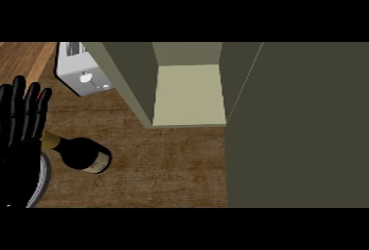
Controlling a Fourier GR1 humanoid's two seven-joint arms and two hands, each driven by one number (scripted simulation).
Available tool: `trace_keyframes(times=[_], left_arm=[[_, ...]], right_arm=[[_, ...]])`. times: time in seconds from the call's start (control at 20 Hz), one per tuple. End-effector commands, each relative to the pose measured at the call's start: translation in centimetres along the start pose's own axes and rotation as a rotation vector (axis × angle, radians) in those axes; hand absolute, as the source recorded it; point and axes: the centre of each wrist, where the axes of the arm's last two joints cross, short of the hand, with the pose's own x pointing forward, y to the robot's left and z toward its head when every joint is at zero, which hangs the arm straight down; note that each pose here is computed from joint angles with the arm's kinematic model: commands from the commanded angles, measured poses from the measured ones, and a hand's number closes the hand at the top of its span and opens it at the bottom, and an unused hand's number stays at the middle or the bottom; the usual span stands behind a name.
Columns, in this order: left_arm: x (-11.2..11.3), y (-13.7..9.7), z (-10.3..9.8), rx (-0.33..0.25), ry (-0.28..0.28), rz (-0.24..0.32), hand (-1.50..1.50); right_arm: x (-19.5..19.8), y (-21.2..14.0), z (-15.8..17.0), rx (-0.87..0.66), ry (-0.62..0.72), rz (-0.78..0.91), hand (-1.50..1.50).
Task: Pick up the wine, place it into the cabinet and close the cabinet
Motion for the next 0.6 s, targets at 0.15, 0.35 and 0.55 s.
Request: trace_keyframes(times=[0.15, 0.35, 0.55], left_arm=[[-1.6, 4.1, -4.2, 0.121, 0.012, -0.114, -1.5], [-4.2, 1.7, -2.8, 0.233, 0.201, 0.23, -1.5], [-3.2, 2.7, -4.3, 0.258, 0.238, 0.254, -1.5]], right_arm=[[2.4, -0.5, 2.4, -0.037, -0.049, 0.029, -1.5], [0.5, 0.5, 2.7, 0.18, 0.098, -0.117, -1.5], [2.6, 0.5, 4.8, 0.188, 0.13, -0.13, -1.5]])
